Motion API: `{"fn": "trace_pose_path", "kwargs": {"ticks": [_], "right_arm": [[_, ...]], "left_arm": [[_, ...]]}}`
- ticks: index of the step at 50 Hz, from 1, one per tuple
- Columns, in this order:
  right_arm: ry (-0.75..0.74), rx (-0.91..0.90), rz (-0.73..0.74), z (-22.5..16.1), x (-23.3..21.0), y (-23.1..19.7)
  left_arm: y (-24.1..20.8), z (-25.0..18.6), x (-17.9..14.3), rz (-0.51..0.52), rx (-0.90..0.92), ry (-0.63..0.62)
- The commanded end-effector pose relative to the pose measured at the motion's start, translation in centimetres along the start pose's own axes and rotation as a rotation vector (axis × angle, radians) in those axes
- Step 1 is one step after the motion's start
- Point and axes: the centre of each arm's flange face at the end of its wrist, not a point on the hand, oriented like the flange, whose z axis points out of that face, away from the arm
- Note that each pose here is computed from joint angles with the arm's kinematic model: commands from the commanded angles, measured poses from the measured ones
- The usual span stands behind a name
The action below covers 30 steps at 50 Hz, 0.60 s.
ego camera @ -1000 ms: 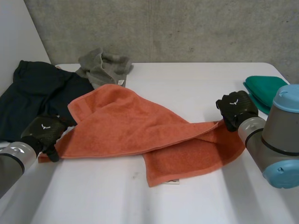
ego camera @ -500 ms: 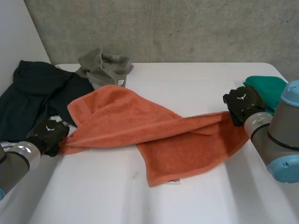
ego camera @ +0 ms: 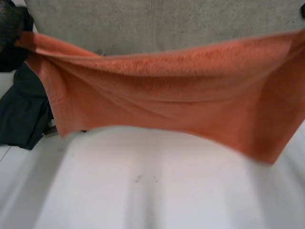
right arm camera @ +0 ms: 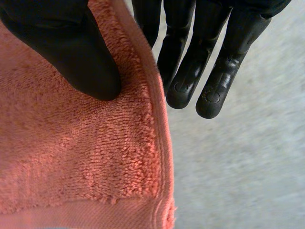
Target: Fold the laundry.
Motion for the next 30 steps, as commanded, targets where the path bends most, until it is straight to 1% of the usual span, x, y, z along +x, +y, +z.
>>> {"fn": "trace_pose_path", "kwargs": {"ticks": [1,4,8,9,11,13,15,17,19,20,22,23,24,27,28,30], "right_arm": [[0.008,0.026,-0.068,-0.7,2.0,-1.7],[-0.053,-0.014,-0.076,-0.1,0.6,-0.6],[-0.144,-0.07,-0.076,1.8,-2.1,1.8],[-0.161,-0.082,-0.077,2.2,-2.6,2.2],[-0.184,-0.104,-0.076,2.9,-3.6,3.1],[-0.208,-0.123,-0.07,4.1,-4.9,4.3],[-0.209,-0.123,-0.063,5.0,-5.7,5.0],[-0.179,-0.092,-0.067,6.8,-6.7,5.6],[-0.135,-0.062,-0.069,8.1,-7.0,6.0],[-0.079,-0.017,-0.071,9.5,-7.1,6.1],[-0.008,0.036,-0.078,11.0,-7.0,6.1],[0.033,0.07,-0.081,11.7,-6.8,5.9],[0.119,0.141,-0.082,13.1,-6.3,5.3],[0.268,0.261,-0.085,14.9,-4.9,3.9],[0.366,0.34,-0.084,15.8,-3.7,3.0],[0.446,0.415,-0.085,16.5,-2.7,1.9]], "left_arm": [[-1.2,1.5,-0.8,-0.021,-0.065,0.047],[0.2,2.4,-0.1,-0.039,-0.118,0.085],[3.0,3.8,2.5,-0.077,-0.194,0.173],[4.1,4.5,3.9,-0.091,-0.221,0.218],[5.2,5.2,5.2,-0.096,-0.245,0.257],[6.9,6.4,6.9,-0.089,-0.275,0.302],[8.1,7.2,7.7,-0.075,-0.293,0.317],[9.3,8.8,8.7,-0.038,-0.292,0.32],[9.6,10.3,9.0,-0.01,-0.26,0.295],[9.6,12.1,9.3,0.016,-0.212,0.259],[9.4,13.9,9.3,0.038,-0.153,0.203],[9.2,14.9,9.0,0.048,-0.123,0.163],[8.4,16.7,8.2,0.065,-0.046,0.078],[6.5,18.9,6.8,0.079,0.08,-0.042],[5.0,20.1,5.6,0.086,0.163,-0.119],[3.6,20.8,4.7,0.091,0.239,-0.179]]}}
